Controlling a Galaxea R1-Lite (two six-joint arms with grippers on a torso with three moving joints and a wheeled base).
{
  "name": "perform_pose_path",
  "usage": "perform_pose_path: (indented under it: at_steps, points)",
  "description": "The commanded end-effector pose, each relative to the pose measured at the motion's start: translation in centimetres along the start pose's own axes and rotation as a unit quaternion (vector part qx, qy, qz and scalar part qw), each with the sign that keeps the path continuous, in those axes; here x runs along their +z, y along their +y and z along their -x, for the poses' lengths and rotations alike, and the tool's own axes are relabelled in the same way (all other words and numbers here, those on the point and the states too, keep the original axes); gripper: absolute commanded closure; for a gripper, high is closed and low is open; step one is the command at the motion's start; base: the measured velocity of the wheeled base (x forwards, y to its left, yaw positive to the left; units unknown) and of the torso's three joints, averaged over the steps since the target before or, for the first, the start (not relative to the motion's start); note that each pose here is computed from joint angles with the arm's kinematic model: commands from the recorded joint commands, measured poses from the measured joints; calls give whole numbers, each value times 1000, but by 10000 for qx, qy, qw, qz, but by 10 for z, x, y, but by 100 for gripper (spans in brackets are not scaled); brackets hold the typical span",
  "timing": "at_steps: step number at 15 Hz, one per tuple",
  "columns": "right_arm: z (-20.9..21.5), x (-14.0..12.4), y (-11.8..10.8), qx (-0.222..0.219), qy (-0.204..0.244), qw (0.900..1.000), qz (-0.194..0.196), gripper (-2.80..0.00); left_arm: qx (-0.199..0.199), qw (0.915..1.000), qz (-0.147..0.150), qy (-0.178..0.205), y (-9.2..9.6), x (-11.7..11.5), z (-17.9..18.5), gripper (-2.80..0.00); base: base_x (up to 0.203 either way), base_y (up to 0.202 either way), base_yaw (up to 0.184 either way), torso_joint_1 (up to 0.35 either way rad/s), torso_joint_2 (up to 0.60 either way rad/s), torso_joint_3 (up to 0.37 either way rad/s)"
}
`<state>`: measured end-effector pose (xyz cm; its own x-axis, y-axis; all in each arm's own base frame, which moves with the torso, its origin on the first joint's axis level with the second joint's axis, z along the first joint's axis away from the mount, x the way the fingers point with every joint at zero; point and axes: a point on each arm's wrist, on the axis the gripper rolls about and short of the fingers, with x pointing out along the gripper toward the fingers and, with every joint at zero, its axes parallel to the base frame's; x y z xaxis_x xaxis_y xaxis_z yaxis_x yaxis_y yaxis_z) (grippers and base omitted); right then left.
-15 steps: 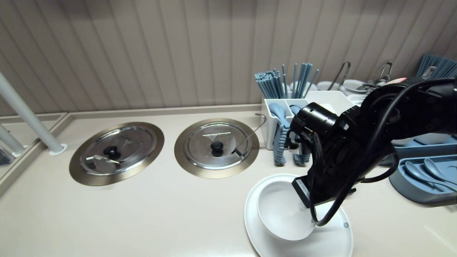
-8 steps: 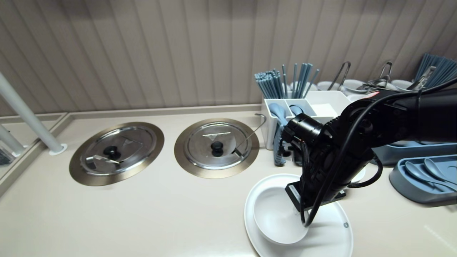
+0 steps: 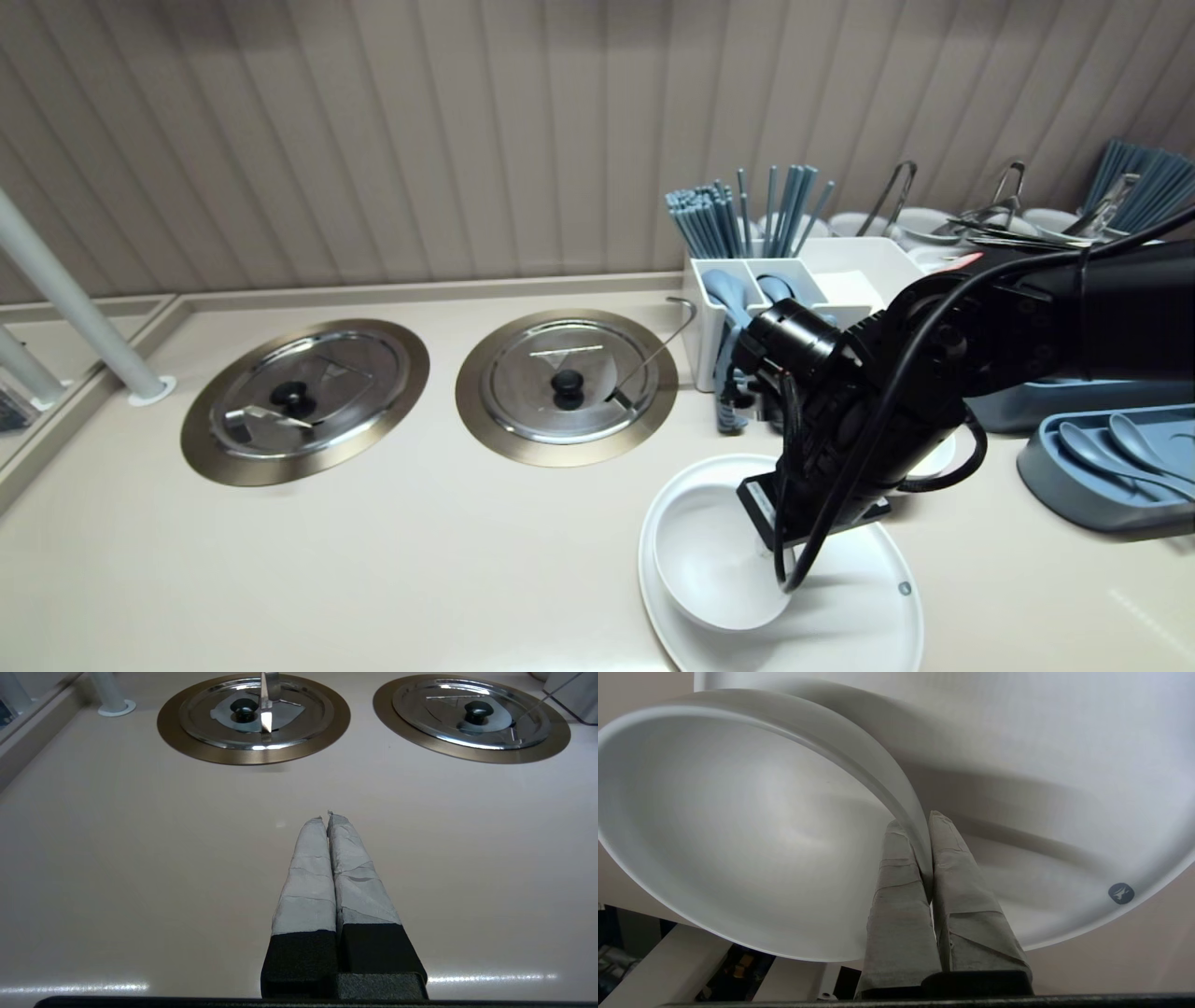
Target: Pick the bowl and place it on the plate
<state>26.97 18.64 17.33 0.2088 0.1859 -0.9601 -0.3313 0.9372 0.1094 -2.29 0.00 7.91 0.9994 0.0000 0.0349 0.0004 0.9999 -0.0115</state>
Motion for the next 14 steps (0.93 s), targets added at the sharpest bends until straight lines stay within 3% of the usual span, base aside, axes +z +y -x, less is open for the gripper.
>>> perform_pose_path:
  at_steps: [1, 11, 12, 14]
  points:
    - [0, 0, 0, 0, 11, 10000, -15, 0, 0, 10000, 4, 36, 0, -2, -1, 0, 0, 0, 0, 0, 0, 0]
    - [-8, 1, 1, -36, 112, 9999, -3, 0, 0, 10000, 4, 36, 0, -2, -1, 0, 0, 0, 0, 0, 0, 0]
    - [-8, 1, 1, -41, 103, 9999, -3, -280, 0, 10000, 4, 36, 0, -2, -1, 0, 0, 0, 0, 0, 0, 0]
    - [-7, 1, 1, -39, 97, 9999, -3, -280, 0, 10000, 4, 36, 0, -2, -1, 0, 0, 0, 0, 0, 0, 0]
